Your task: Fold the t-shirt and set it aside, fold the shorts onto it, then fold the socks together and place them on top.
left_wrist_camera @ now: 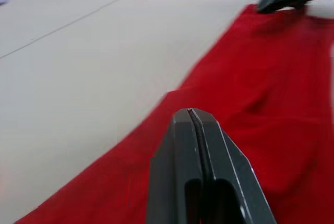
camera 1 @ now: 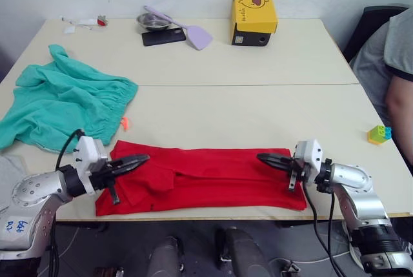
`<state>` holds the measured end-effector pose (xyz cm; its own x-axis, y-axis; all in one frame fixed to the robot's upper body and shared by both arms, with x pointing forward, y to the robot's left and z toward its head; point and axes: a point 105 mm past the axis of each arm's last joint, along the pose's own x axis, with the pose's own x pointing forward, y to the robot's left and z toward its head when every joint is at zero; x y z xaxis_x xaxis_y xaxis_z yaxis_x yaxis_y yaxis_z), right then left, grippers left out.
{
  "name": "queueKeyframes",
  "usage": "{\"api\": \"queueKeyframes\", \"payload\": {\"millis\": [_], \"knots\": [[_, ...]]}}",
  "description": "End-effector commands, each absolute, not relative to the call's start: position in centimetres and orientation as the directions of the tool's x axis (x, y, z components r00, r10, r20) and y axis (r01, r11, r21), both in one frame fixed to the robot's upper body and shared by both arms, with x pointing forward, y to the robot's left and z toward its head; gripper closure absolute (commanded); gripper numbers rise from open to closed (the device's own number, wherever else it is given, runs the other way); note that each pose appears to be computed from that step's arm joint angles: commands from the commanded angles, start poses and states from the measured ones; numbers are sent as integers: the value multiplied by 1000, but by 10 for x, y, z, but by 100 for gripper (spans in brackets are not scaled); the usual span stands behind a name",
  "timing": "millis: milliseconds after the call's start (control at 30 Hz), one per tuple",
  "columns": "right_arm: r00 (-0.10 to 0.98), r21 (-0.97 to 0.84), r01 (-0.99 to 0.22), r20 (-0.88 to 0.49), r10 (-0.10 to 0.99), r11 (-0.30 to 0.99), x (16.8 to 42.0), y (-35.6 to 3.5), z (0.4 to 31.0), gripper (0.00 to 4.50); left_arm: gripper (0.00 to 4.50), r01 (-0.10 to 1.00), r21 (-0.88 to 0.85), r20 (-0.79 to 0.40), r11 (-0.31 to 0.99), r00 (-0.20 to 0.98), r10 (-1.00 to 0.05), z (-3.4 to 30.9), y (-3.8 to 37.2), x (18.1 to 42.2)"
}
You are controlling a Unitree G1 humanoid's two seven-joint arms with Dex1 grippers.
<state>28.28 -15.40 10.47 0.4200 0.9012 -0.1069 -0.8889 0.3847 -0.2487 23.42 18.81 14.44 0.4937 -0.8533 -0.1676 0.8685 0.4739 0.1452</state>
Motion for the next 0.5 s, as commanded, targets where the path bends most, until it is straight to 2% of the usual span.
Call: {"api": "queueKeyframes", "payload": {"millis": [33, 167, 200, 333, 500], "knots": [[420, -242, -892, -125, 899, 382, 276, -138, 97, 450, 449, 889, 125, -228, 441, 459, -859, 129, 173, 222], [496, -248, -857, -153, 855, 453, 283, -136, 85, 450, 449, 854, 123, -311, 506, 517, -797, 101, 176, 222], [520, -251, -844, -166, 838, 474, 286, -138, 82, 450, 449, 821, 139, -340, 554, 565, -752, 92, 182, 226], [561, -245, -822, -193, 805, 514, 291, -146, 78, 450, 449, 743, 147, -348, 653, 657, -669, 81, 193, 232], [563, -249, -822, -216, 798, 513, 290, -163, 78, 450, 449, 728, 178, -413, 662, 666, -621, 77, 226, 215]]}}
